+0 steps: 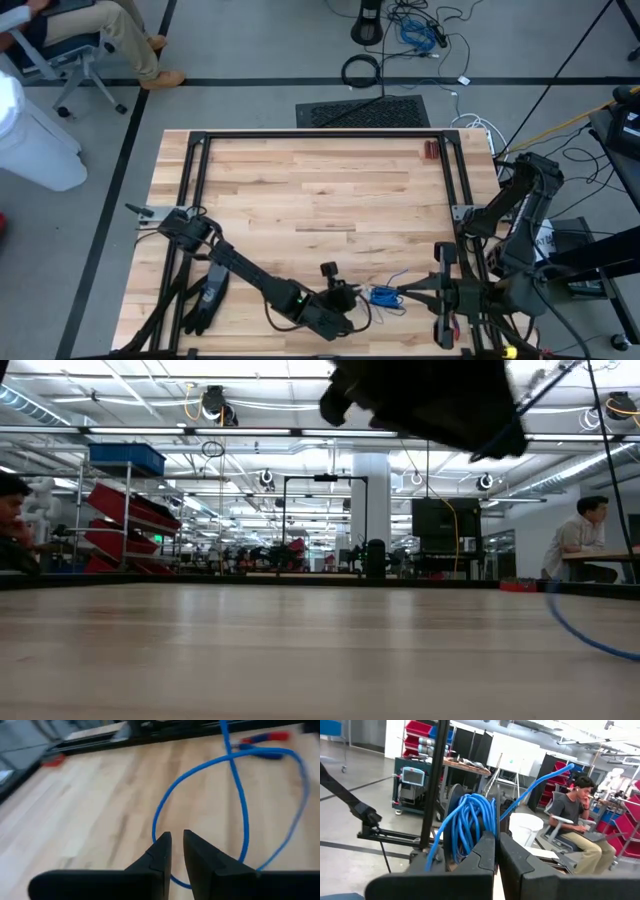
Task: Coil cords
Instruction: Coil the blue wire onto the spool
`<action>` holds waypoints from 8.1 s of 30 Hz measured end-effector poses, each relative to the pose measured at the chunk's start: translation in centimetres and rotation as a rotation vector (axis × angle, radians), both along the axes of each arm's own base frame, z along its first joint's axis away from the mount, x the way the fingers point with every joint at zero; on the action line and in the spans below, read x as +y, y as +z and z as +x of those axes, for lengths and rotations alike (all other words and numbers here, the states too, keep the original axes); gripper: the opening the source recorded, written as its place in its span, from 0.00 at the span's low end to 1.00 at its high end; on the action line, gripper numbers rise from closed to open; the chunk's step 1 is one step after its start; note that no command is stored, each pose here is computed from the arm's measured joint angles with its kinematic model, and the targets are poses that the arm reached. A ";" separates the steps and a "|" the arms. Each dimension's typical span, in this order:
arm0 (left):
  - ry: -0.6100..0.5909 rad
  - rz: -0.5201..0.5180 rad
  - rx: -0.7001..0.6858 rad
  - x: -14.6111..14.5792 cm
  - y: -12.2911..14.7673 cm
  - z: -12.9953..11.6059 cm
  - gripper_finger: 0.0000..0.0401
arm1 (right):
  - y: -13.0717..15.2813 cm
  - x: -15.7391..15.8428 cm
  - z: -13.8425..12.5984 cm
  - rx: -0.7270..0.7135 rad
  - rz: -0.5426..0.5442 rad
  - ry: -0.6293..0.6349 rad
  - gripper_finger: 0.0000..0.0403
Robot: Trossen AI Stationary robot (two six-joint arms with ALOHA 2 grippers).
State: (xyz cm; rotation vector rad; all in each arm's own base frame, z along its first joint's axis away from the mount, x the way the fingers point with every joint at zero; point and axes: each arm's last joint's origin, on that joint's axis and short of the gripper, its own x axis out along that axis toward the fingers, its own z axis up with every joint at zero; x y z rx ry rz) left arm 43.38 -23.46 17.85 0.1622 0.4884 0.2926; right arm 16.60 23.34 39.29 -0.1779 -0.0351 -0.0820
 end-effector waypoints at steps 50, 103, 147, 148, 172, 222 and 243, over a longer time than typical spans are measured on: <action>0.016 -0.019 0.393 -2.5 8.1 -13.8 0.14 | 3.0 1.9 -5.6 -0.138 0.012 0.108 0.00; -0.477 -0.111 -0.668 -5.5 3.7 0.6 0.47 | 1.5 1.1 -2.8 -0.058 0.014 -0.005 0.00; -0.428 -0.037 -0.649 -2.5 4.2 2.7 0.29 | 1.4 0.8 -2.1 -0.064 0.017 0.018 0.00; -0.441 -0.039 -0.650 -2.6 4.2 2.7 0.27 | 1.4 0.8 -2.1 -0.064 0.017 0.018 0.00; -0.393 -0.027 -0.631 -2.2 4.0 2.9 0.01 | 1.4 0.8 -2.1 -0.064 0.019 0.018 0.00; 0.143 0.355 -0.177 -2.7 12.8 -6.7 0.00 | 0.5 1.3 -2.5 -0.019 0.047 0.044 0.00; 0.233 0.396 -0.187 -3.1 15.6 -12.4 0.00 | -0.9 0.6 -1.1 0.047 0.044 0.011 0.00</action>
